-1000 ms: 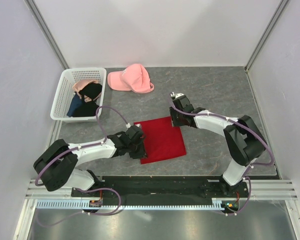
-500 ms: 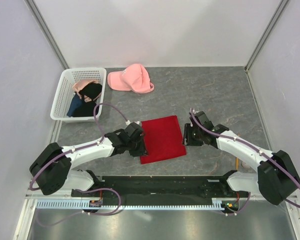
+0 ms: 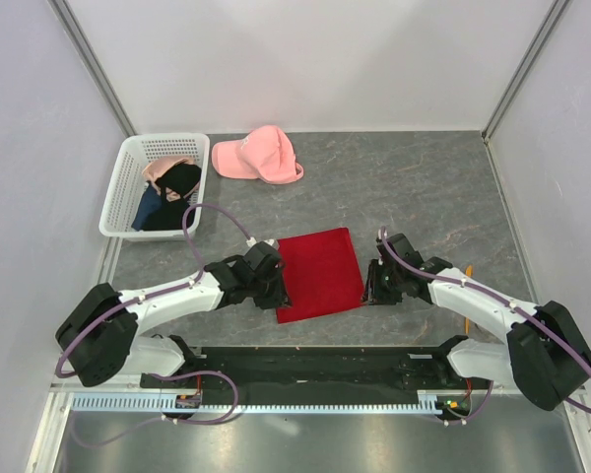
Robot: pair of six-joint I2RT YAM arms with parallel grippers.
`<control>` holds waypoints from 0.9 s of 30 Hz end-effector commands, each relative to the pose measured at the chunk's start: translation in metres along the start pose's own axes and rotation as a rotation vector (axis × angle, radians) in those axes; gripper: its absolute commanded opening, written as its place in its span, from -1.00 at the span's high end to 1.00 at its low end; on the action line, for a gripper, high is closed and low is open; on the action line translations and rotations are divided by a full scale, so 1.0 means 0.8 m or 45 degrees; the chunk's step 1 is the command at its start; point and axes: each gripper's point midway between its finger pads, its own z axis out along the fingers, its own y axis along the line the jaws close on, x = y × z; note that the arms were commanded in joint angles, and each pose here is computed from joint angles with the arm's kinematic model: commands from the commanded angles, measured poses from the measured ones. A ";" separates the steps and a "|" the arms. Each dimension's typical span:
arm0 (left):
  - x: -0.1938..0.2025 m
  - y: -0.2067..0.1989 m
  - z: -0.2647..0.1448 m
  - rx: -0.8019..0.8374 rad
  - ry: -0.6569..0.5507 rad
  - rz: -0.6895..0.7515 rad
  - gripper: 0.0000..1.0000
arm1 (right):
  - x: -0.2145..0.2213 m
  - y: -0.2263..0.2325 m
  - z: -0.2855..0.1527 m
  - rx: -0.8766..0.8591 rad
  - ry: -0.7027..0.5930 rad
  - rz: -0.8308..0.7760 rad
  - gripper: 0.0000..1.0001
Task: Fold the napkin into a case and place the utensils inside
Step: Pick up the top corner of the square-folded napkin from the center of the board.
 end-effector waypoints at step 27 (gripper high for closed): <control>0.018 0.018 -0.006 0.012 0.004 -0.013 0.47 | -0.036 0.053 -0.022 -0.216 -0.090 -0.107 1.00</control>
